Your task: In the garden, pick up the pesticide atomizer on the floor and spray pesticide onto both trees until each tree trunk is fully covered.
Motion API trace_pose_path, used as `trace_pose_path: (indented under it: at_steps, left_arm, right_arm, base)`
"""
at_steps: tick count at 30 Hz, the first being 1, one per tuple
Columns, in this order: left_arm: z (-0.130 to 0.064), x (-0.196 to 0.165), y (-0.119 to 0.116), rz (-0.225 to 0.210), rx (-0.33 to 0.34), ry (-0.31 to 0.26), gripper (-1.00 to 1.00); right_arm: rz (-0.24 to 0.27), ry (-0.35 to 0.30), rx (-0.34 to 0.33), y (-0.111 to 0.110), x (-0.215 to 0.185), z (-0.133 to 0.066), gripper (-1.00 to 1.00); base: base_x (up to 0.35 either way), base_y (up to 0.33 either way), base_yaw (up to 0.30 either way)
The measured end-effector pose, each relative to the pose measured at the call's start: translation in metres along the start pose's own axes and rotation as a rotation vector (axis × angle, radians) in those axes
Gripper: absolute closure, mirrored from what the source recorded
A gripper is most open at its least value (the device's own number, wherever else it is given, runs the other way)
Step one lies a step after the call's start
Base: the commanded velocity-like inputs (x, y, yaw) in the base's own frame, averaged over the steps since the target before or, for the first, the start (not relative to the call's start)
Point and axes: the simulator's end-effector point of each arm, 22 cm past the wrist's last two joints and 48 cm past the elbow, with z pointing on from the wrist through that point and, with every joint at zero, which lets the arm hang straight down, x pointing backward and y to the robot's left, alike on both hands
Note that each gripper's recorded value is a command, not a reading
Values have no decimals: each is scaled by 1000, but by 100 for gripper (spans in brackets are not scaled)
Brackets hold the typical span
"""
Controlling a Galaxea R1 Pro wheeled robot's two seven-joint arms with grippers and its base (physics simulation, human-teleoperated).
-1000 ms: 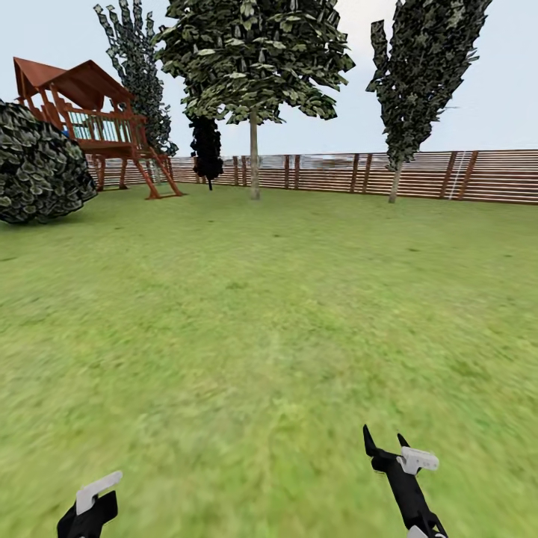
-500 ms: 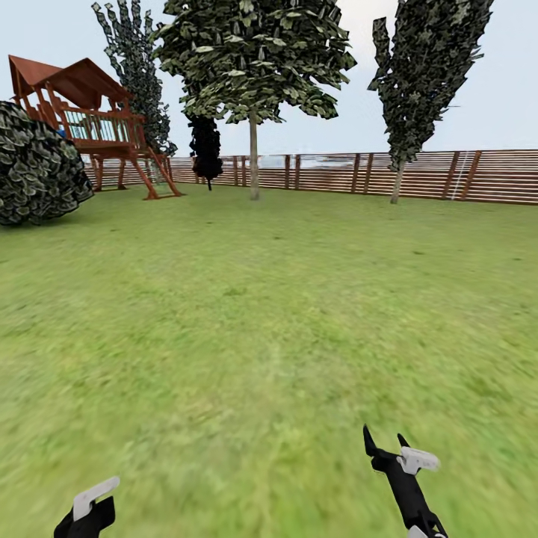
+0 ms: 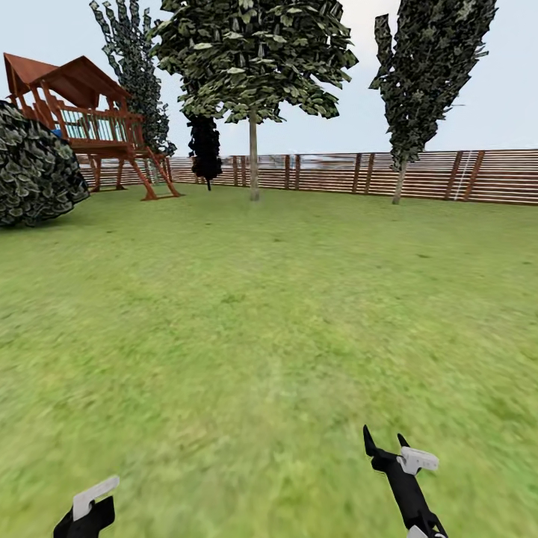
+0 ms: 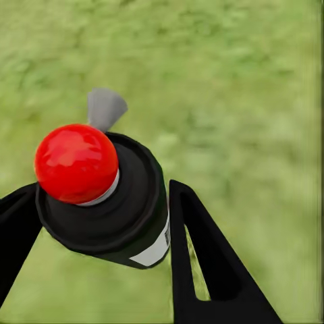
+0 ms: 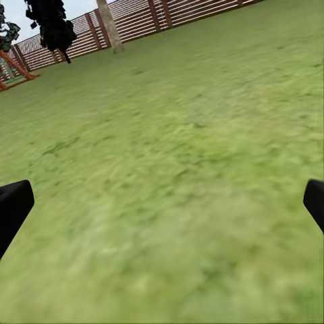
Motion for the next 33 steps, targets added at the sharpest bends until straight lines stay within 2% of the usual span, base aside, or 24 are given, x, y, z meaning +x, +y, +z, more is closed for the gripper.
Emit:
trace_pose_path:
  at_steps: [33]
  left_arm:
    - [1, -2, 4, -4, -8, -7, 100]
  right_arm:
    - [0, 0, 0, 0, 0, 0, -100]
  base:
    - [331, 0, 0]
